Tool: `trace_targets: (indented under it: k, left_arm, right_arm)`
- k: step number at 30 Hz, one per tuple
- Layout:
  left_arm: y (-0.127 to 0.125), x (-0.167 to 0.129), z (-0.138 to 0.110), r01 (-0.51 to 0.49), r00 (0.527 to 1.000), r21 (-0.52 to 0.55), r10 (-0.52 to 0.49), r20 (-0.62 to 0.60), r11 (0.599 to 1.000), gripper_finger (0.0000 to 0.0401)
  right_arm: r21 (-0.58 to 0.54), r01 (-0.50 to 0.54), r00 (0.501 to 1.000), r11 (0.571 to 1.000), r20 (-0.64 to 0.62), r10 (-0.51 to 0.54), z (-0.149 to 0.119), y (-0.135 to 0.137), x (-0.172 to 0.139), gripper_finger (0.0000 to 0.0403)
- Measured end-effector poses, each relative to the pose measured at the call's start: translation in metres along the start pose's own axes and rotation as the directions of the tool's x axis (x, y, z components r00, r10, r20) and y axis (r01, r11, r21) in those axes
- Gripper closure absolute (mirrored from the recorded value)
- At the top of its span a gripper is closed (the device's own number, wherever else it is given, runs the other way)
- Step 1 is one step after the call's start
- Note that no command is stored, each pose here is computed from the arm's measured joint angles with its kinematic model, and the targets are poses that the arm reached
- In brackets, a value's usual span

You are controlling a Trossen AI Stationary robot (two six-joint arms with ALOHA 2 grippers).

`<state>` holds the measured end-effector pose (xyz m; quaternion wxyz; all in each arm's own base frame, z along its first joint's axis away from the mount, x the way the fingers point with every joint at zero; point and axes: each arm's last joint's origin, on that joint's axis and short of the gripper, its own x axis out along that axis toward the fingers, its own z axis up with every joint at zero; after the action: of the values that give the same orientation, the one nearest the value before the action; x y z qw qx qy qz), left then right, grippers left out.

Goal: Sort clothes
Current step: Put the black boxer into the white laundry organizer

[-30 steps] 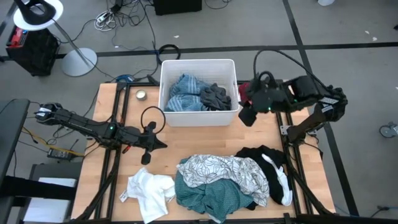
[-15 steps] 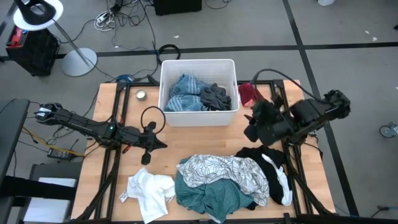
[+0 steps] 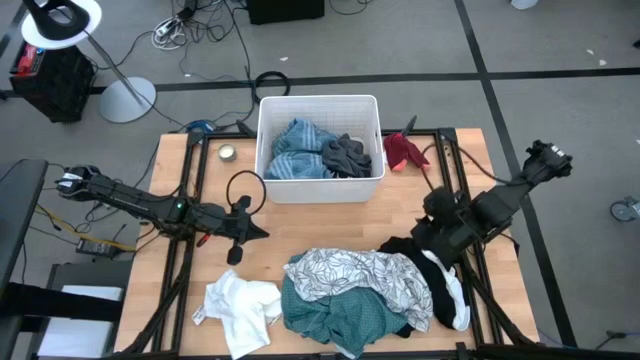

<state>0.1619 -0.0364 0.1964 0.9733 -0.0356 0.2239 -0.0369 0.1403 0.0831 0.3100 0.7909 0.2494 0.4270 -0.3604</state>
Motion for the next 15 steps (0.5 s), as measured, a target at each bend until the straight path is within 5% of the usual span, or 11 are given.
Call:
trace_targets:
  k: [7, 15]
  left_arm:
    - [0.000, 0.000, 0.000, 0.000, 1.000, -0.003, 0.000, 0.001, 1.000, 0.0397]
    - [0.000, 0.000, 0.000, 0.001, 1.000, -0.003, -0.001, 0.001, 1.000, 0.0397]
  right_arm:
    - [0.044, 0.110, 0.976, 0.993, -0.196, -0.099, -0.017, -0.007, 0.035, 0.0231]
    - [0.037, 0.015, 0.958, 0.999, -0.285, -0.004, -0.028, -0.001, 0.073, 0.0231]
